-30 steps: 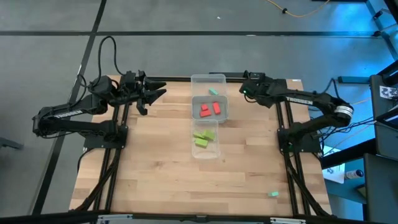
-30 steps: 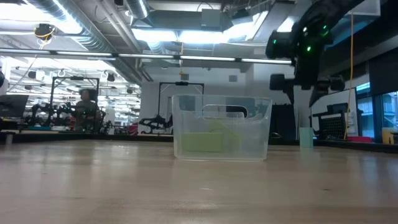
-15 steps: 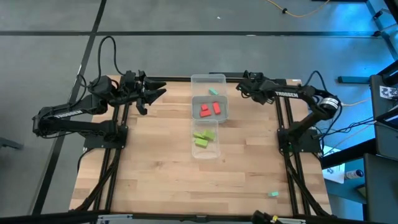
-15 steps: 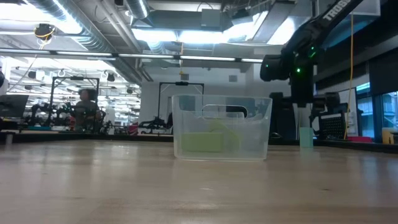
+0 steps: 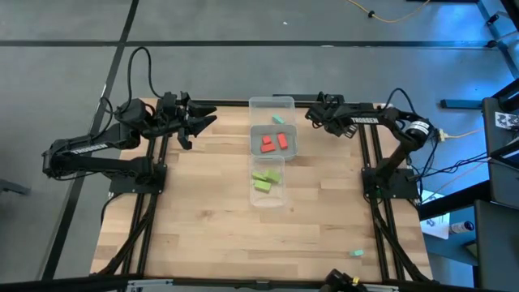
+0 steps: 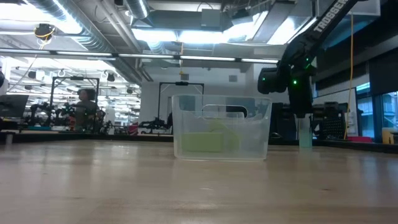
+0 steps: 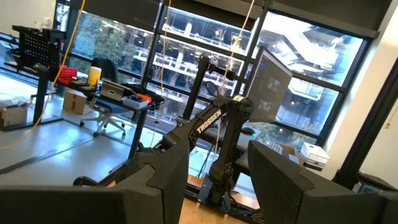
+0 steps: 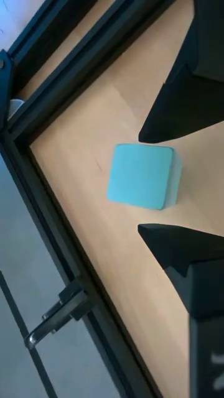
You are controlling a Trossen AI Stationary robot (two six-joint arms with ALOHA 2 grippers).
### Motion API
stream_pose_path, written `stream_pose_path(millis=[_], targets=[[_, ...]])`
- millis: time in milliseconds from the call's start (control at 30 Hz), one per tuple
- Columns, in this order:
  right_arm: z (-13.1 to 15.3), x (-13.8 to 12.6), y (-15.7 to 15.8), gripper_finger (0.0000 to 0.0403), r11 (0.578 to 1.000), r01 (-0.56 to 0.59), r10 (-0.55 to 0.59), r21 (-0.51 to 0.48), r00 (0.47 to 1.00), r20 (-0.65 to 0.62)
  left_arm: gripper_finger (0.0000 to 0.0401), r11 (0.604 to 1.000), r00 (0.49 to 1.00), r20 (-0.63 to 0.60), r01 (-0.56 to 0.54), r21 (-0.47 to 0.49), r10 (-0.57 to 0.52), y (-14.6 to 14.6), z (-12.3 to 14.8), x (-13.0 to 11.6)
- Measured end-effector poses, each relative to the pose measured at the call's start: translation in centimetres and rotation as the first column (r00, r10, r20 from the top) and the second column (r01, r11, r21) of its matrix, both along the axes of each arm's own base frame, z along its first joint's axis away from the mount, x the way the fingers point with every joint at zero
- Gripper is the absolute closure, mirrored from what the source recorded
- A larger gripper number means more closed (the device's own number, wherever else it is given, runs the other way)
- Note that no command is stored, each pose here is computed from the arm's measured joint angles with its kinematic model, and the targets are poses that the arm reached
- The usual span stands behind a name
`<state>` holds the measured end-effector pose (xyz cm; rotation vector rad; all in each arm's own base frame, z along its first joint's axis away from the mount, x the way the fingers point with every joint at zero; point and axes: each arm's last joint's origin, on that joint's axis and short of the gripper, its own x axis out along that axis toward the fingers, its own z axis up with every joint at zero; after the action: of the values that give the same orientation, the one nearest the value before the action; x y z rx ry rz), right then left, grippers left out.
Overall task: Sort & place blocks by color
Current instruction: Put the top blue block into the top transparent bin
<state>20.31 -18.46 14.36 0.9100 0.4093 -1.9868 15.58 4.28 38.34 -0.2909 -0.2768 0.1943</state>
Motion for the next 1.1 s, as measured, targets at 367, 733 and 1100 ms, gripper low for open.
stream_pose_path(millis=[367, 733, 1100], targets=[[-1.4, 0.1, -1.4, 0.0176, 0.999, 0.033, -0.033, -0.013, 0.999, 0.037, 0.0244, 1.000, 1.000, 0.004, 0.000, -0.001, 0.000, 0.0, 0.0, 0.0], [-1.4, -0.6, -2.1, 0.0267, 0.999, 0.041, -0.041, 0.014, 0.999, 0.024, 0.0244, 1.000, 1.000, 0.006, -0.003, -0.001, 0.003, 0.0, 0.0, 0.0], [2.7, -0.5, -0.7, 0.0268, 0.943, -0.321, 0.327, 0.086, 0.942, -0.073, 0.0244, 1.000, 1.000, 0.005, -0.003, 0.002, 0.003, 0.0, 0.1, 0.0]])
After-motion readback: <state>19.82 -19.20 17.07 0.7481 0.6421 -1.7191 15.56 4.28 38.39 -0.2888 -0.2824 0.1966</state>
